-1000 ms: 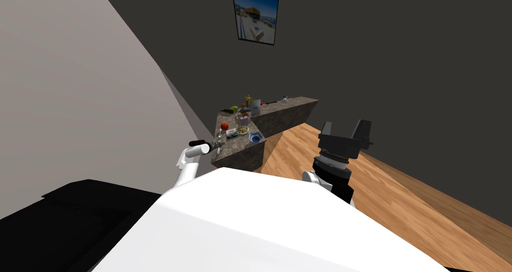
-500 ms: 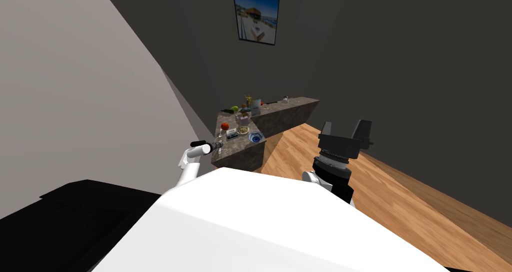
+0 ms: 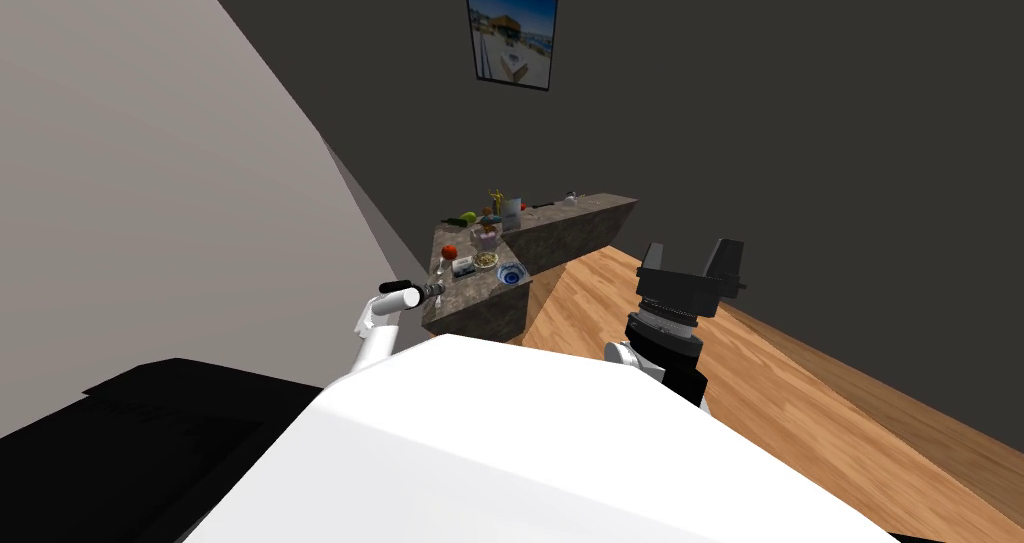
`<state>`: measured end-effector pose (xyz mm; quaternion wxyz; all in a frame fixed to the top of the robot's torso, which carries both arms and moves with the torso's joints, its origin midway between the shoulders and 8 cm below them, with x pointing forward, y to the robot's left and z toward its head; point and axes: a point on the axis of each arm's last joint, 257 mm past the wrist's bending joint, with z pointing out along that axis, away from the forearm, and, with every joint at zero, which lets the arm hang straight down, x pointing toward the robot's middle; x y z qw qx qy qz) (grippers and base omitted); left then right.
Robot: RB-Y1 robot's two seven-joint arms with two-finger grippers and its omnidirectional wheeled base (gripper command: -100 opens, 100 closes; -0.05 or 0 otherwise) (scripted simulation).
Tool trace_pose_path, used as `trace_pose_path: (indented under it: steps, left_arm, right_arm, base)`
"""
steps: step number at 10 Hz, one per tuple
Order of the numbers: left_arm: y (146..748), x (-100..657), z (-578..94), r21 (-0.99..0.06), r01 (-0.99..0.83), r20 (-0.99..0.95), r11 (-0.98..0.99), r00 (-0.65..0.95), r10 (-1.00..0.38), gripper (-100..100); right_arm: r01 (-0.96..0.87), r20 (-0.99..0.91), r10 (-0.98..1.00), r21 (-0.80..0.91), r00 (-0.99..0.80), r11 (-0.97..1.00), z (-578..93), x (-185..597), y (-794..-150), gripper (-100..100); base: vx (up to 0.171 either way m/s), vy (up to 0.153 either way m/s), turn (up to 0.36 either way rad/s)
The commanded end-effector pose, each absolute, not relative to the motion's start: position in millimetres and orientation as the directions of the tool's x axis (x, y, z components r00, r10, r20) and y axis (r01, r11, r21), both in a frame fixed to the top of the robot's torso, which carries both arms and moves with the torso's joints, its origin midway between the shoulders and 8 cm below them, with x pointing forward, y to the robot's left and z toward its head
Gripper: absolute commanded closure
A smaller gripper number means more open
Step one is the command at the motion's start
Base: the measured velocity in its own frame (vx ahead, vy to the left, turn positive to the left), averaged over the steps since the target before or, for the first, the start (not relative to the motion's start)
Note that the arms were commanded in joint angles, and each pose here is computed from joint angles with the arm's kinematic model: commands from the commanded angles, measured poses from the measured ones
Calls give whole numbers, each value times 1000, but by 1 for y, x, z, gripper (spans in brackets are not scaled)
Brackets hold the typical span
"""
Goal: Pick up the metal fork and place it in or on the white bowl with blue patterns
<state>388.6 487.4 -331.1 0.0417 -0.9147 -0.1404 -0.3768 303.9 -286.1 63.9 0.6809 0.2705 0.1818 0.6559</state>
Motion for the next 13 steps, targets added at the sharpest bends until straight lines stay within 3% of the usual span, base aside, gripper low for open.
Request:
trace_pose_path:
  steps: [1,2,3,7,13]
  left_arm:
    - [487,389,-331,29,288,701,-957,677,225,100]
    - [487,388,-330,30,289,700,-957,677,226,0]
    - [488,396,-315,27,290,727,-957,651,218,100]
    - [484,411,-279,31,288,780,-957,592,203,100]
    - [467,416,-244,69,282,810,-957,544,219,100]
  right_arm:
    - [-795,107,992,607,74,-7,64,304,-286,0]
    - [-795,107,992,607,74,-7,64,304,-286,0]
    - [-795,107,992,607,74,-7,64,304,-286,0]
    - [-795,107,991,607,74,-7,64,304,-286,0]
    - [-795,108,991,607,74,-7,64,304,-286,0]
  base:
    - [0,0,0]
    - [0,0,0]
    - [20,-49,73]
    - [44,-104,52]
    - [40,-166,5]
